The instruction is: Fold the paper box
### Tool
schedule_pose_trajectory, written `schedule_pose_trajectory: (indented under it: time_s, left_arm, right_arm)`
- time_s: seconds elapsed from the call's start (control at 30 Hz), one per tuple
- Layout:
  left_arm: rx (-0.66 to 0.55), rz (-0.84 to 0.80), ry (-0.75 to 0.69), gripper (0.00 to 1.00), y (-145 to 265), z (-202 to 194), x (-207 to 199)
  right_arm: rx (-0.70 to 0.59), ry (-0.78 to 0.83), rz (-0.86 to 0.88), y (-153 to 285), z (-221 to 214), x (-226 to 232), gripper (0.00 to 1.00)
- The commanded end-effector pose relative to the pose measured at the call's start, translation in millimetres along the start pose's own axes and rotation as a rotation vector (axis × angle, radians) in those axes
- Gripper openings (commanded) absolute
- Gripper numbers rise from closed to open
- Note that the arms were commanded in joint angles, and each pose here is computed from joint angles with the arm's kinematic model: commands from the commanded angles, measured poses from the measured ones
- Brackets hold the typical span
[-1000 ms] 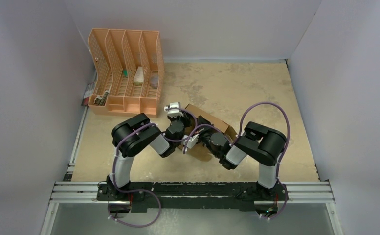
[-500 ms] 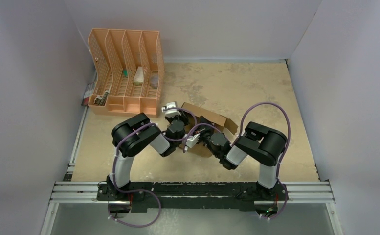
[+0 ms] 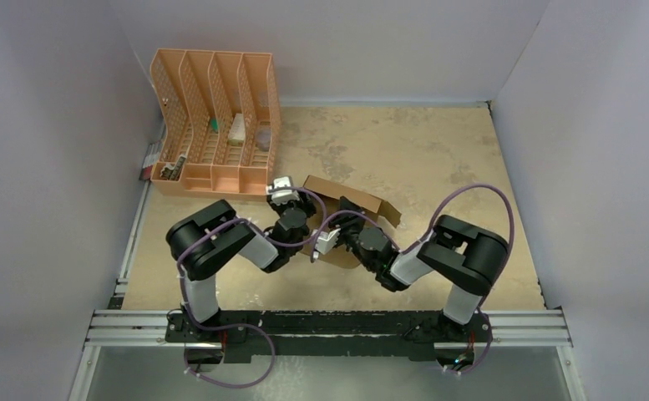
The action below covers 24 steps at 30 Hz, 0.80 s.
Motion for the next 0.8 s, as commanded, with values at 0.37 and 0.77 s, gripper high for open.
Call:
schedule_pose_trajectory:
  time_s: [0.37,0.77]
  left_arm:
    - [0.116,-0.093,0.113,0.59,46.5,29.5,11.0]
    - [0.217,-0.207,-0.033,0.77,65.8,98.9,6.9]
  right_arm:
    - [-0.015,-0.215,-0.012,24.4,7.8,-32.9,0.55]
    - [0.084,-0.659,0.187,64.8,10.3,-64.7,0.66]
Point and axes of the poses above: each gripper's point midway between its finger pads, its own y axis back along the fingers, its own x axis along the line the jaws close on, z = x × y, the point moved 2 cm from there along y, back along the fingers
